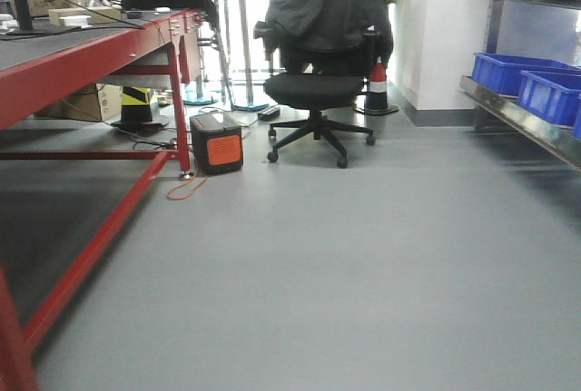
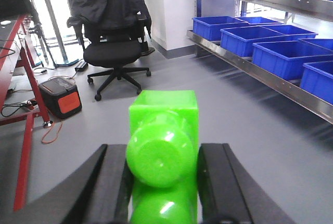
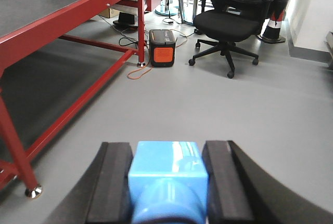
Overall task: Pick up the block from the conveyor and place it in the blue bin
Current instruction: 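Drive the base to the steel shelf of blue bins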
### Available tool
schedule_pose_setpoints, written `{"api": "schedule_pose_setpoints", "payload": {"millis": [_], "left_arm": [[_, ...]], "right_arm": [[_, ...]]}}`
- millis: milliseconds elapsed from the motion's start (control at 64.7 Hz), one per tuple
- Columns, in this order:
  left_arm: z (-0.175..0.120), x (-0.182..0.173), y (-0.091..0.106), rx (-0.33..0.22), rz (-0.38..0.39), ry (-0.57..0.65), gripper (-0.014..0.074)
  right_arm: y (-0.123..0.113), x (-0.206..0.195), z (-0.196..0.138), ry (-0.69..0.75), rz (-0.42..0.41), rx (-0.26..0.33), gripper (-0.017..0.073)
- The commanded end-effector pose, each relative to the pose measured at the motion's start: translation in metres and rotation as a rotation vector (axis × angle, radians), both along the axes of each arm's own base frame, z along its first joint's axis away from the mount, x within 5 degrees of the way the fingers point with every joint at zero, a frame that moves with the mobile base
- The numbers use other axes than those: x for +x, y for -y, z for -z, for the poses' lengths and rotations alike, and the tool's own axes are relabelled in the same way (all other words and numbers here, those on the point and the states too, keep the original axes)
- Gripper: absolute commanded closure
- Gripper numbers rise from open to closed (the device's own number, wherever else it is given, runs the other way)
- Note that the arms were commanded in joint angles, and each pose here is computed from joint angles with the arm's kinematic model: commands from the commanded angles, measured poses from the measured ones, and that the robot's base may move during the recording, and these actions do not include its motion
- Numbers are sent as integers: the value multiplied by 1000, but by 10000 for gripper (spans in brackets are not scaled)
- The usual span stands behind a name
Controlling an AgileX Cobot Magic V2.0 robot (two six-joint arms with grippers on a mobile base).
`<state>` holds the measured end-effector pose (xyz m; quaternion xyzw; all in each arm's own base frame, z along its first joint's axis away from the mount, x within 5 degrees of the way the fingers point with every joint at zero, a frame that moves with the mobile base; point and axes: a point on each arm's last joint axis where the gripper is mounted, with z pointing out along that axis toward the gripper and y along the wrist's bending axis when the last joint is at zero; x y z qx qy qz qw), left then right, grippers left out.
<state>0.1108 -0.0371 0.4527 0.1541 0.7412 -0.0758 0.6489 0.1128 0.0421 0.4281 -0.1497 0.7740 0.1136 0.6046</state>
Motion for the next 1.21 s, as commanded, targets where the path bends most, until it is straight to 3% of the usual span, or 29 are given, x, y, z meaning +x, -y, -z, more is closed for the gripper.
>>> {"api": "schedule_pose_setpoints", "payload": {"millis": [0,1191], "left_arm": [[-2,-2,0,-16,6,18,704],[-2,-2,0,-16,6,18,704]], "right_arm": [[0,1,-1,21,4,-2,709],[0,1,-1,21,4,-2,709]]}}
